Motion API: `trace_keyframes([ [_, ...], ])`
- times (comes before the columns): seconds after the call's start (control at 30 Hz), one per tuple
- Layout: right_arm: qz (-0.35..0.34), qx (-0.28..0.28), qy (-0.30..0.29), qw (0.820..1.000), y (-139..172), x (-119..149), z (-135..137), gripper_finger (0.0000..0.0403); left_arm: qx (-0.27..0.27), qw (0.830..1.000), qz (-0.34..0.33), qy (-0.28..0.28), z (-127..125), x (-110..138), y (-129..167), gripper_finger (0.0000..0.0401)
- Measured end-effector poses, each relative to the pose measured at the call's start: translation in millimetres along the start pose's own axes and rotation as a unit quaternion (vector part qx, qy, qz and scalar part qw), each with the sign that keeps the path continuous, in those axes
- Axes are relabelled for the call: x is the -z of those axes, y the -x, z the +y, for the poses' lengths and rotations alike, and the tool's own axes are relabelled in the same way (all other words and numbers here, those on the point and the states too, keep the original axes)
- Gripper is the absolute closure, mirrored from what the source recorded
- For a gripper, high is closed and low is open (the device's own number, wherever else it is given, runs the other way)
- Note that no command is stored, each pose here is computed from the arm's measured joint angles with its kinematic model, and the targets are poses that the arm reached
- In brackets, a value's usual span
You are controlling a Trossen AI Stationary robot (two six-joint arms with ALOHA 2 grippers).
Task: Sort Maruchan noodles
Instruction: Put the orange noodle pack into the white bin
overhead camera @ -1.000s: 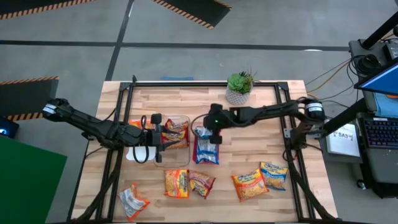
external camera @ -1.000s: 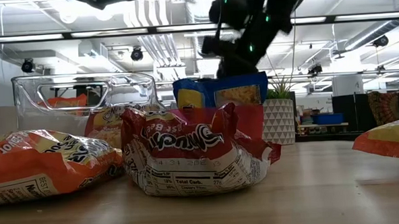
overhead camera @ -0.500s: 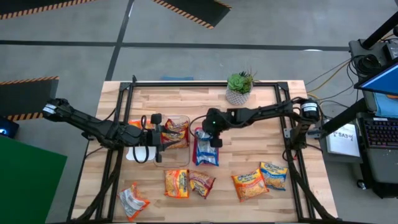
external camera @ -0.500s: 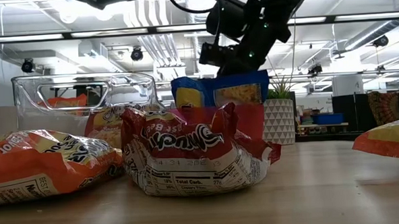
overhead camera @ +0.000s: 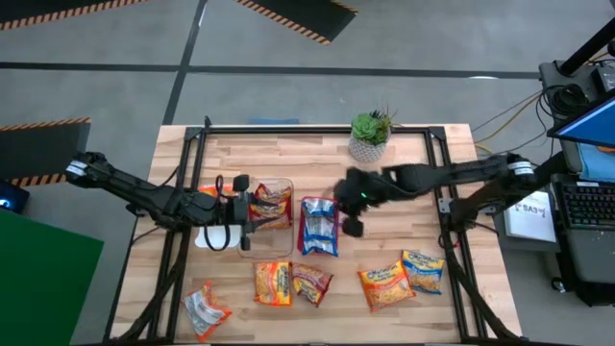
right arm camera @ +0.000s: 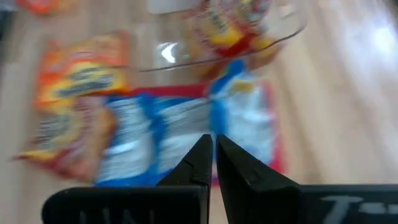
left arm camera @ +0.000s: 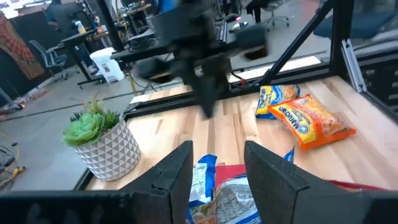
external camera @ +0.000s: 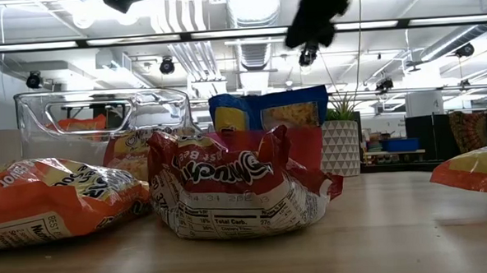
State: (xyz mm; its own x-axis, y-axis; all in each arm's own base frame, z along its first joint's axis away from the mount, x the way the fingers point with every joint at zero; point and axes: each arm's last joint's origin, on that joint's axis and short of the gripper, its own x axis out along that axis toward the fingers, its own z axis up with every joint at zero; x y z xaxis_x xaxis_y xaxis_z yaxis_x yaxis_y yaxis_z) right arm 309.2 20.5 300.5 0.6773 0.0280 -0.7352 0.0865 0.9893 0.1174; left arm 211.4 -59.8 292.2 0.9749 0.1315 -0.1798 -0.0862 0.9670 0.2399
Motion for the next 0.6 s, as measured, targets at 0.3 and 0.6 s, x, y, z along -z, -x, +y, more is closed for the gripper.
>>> trace_keyframes([
  [0.3,0.070,-0.075,-0.134,0.986,19.9,38.5,79.4,0.0390,0.000,0.999,-0.002,0.051,-0.1,-0.5,-0.2,0.0274],
  [0.6,0.177,-0.019,-0.295,0.939,33.1,79.8,114.0,0.0375,0.029,0.992,0.025,0.120,-20.7,9.5,-10.0,0.0274],
])
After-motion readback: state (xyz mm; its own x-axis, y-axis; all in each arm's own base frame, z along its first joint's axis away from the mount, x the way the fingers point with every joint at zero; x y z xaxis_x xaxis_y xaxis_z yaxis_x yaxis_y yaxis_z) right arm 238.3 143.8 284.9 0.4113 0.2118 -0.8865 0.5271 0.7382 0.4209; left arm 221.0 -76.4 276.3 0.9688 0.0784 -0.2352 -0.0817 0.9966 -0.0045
